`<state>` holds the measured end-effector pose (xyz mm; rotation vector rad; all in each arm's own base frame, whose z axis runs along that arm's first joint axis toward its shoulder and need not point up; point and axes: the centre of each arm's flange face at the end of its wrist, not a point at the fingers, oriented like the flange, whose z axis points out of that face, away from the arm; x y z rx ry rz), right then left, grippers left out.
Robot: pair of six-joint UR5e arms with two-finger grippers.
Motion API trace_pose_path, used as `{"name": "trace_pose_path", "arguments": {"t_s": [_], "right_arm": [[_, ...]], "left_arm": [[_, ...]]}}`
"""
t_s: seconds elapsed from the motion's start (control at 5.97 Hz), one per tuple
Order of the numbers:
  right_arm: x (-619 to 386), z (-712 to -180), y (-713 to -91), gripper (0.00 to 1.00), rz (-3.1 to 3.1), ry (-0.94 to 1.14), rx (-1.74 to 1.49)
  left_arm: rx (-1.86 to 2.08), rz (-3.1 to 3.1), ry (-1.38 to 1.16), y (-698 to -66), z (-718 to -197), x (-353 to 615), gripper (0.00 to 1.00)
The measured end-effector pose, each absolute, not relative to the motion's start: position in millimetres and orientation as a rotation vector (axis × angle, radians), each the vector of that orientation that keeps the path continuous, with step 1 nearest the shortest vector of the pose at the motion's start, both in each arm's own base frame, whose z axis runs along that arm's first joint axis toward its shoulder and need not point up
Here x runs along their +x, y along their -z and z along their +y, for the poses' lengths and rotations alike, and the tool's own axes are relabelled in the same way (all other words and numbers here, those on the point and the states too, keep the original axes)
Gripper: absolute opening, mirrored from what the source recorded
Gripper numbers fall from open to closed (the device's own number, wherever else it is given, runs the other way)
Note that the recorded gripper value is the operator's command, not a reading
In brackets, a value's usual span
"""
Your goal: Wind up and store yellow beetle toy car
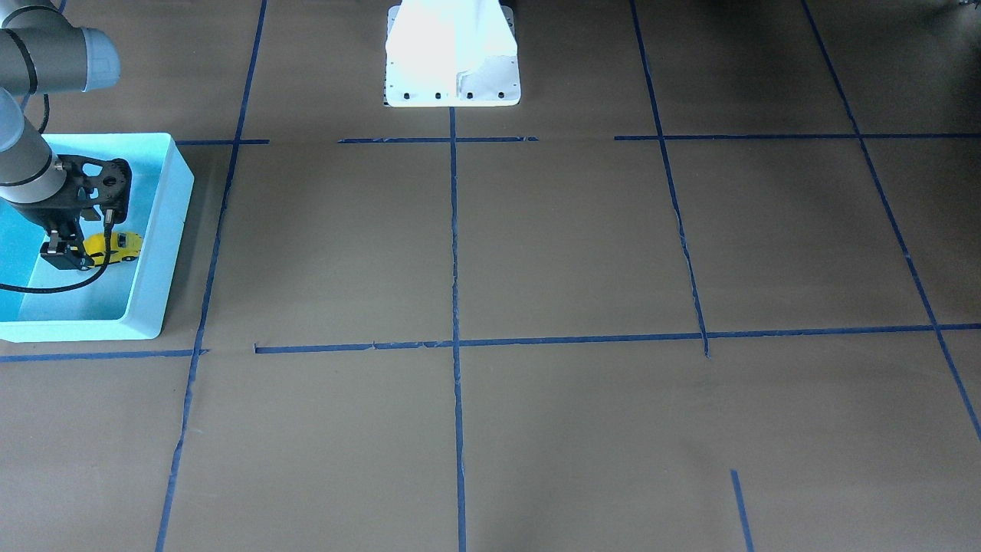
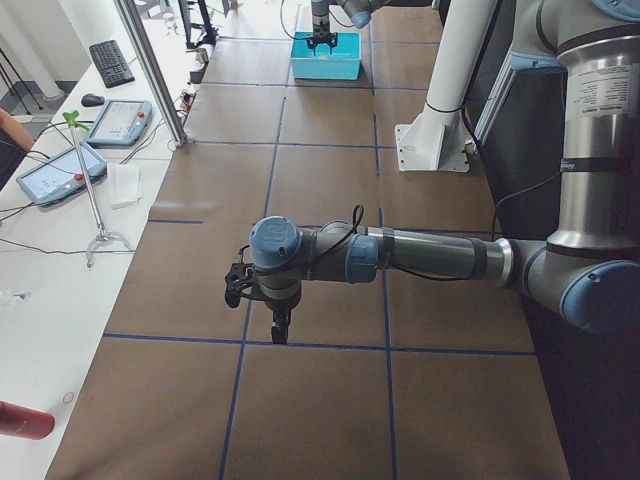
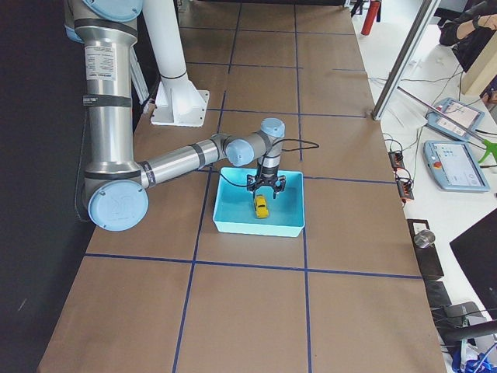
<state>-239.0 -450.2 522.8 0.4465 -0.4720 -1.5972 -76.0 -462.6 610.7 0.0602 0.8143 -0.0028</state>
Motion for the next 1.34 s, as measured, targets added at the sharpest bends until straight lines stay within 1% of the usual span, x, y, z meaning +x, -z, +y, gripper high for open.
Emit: {"name": "trace_pose_path", "arguments": {"t_s": [0.33, 0.67, 1.0, 1.34], "right_arm": [[-179.6, -475.8, -516.4, 1.0, -0.554, 1.461, 0.471], [-72.6, -498.0, -524.3, 1.0, -0.582, 1.225, 0.44], [28.6, -497.6, -536.3, 1.0, -0.559, 1.005, 0.413], [82.2, -486.4, -572.2, 1.0, -0.564, 0.878, 0.368]], "left_arm": [[0.071, 0.831, 0.0, -609.9, -470.0, -74.5, 1.0], [0.108, 0.843, -0.006, -643.3, -494.6, -78.8, 1.0], [0.118, 0.841, 0.002, -653.3, -495.0, -84.0, 1.0], [0.115, 0.842, 0.003, -656.4, -491.7, -83.9, 1.0]]}}
